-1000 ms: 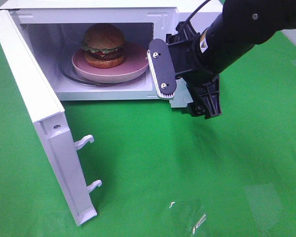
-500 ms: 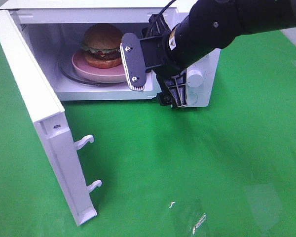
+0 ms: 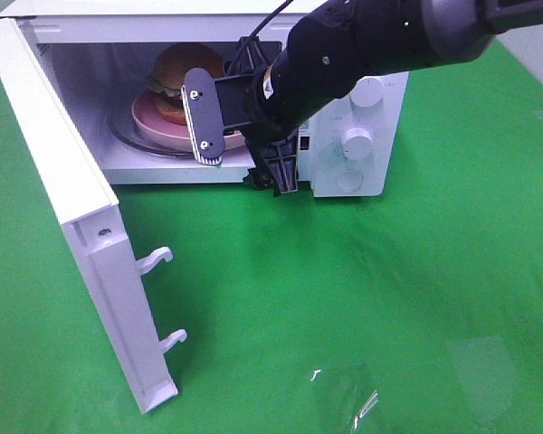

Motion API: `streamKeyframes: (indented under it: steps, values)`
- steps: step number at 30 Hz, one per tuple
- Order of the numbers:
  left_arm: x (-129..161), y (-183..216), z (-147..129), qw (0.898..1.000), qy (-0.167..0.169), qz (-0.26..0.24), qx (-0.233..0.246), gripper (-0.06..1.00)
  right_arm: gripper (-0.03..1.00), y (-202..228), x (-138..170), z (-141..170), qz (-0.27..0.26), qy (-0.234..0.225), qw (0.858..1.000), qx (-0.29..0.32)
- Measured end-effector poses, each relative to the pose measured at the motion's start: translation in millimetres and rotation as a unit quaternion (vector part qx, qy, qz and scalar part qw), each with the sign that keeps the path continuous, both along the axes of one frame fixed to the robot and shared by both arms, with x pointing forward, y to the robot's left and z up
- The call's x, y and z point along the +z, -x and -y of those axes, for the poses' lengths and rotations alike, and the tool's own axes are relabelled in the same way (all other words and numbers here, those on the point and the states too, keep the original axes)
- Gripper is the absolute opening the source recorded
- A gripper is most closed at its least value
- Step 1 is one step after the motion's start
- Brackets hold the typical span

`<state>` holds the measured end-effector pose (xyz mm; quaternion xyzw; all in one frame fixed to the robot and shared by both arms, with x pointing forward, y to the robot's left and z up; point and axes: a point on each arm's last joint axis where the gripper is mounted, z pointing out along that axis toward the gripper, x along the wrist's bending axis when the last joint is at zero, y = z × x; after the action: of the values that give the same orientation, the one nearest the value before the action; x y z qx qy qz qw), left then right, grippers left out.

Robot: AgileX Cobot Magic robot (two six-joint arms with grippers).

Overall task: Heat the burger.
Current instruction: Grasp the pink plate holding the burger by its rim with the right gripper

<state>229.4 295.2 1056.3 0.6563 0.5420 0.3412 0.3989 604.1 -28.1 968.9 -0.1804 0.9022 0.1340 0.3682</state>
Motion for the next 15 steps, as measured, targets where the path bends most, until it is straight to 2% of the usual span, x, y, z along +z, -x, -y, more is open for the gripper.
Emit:
streamKeyframes:
  steps: [15]
  values:
    - [0.0,0.0,0.0,1.000,0.000,0.000,0.000,0.99,0.91,-31.3,-27.4,-22.6,-0.012,0.000,1.000,-0.016]
